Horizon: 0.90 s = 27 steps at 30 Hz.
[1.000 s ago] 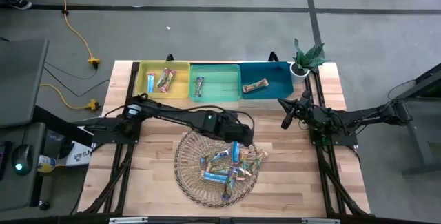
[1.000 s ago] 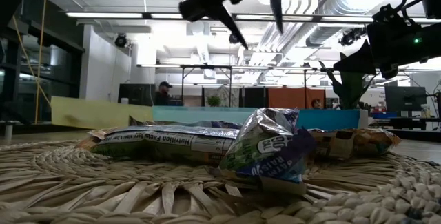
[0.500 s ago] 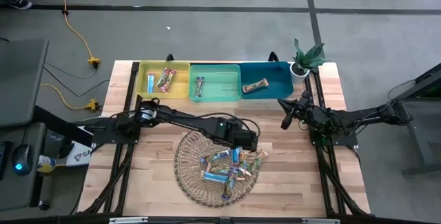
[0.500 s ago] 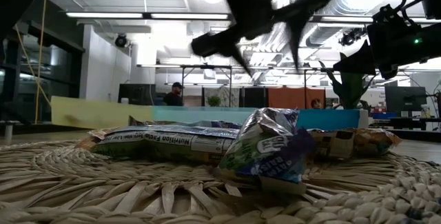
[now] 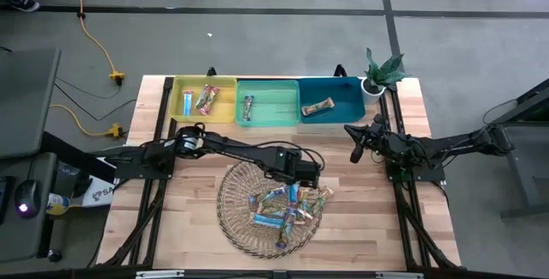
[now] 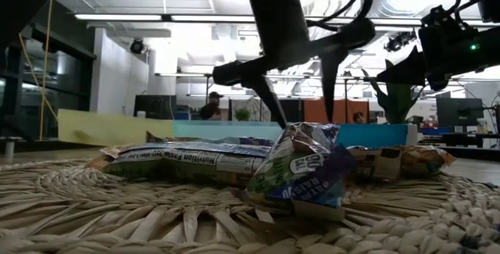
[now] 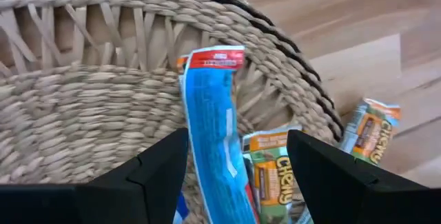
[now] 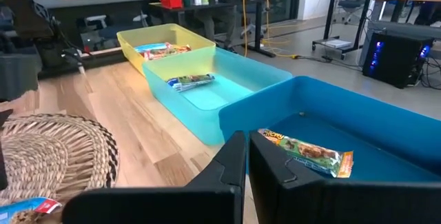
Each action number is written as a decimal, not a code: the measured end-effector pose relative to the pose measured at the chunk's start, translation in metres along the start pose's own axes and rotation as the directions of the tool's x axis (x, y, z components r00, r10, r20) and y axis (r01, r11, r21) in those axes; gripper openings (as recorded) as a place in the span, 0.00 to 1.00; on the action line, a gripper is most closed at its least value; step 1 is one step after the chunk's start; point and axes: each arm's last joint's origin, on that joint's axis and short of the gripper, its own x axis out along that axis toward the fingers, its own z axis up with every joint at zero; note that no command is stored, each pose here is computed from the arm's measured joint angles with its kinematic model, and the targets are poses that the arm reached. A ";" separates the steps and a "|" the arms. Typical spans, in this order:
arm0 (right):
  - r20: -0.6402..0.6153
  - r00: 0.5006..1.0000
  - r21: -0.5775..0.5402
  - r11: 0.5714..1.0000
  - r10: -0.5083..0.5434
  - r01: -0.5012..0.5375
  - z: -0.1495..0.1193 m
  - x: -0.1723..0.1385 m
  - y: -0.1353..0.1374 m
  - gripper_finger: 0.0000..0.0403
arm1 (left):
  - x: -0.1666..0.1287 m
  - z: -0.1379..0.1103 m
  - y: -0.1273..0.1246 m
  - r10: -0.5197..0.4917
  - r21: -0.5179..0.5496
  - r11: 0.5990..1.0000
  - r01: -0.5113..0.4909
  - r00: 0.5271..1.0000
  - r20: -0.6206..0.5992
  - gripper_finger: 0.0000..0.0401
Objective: Pick and place Granola Bars by type
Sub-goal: Put the red granola bar into the yellow bin
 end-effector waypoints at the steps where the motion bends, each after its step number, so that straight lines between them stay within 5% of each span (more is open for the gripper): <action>1: 0.000 1.000 0.000 1.000 0.000 0.000 0.000 0.000 0.000 0.00 | 0.000 0.000 0.001 0.008 0.001 1.000 -0.008 1.000 0.000 0.61; 11: -0.001 1.000 0.000 1.000 0.009 -0.009 0.000 0.000 0.000 0.00 | 0.006 0.008 0.009 0.062 -0.002 0.998 -0.062 0.998 -0.009 0.61; 27: 0.000 1.000 0.001 1.000 0.008 -0.008 0.000 0.000 0.000 0.00 | 0.015 0.009 0.004 0.017 -0.010 1.000 -0.017 0.999 -0.028 0.61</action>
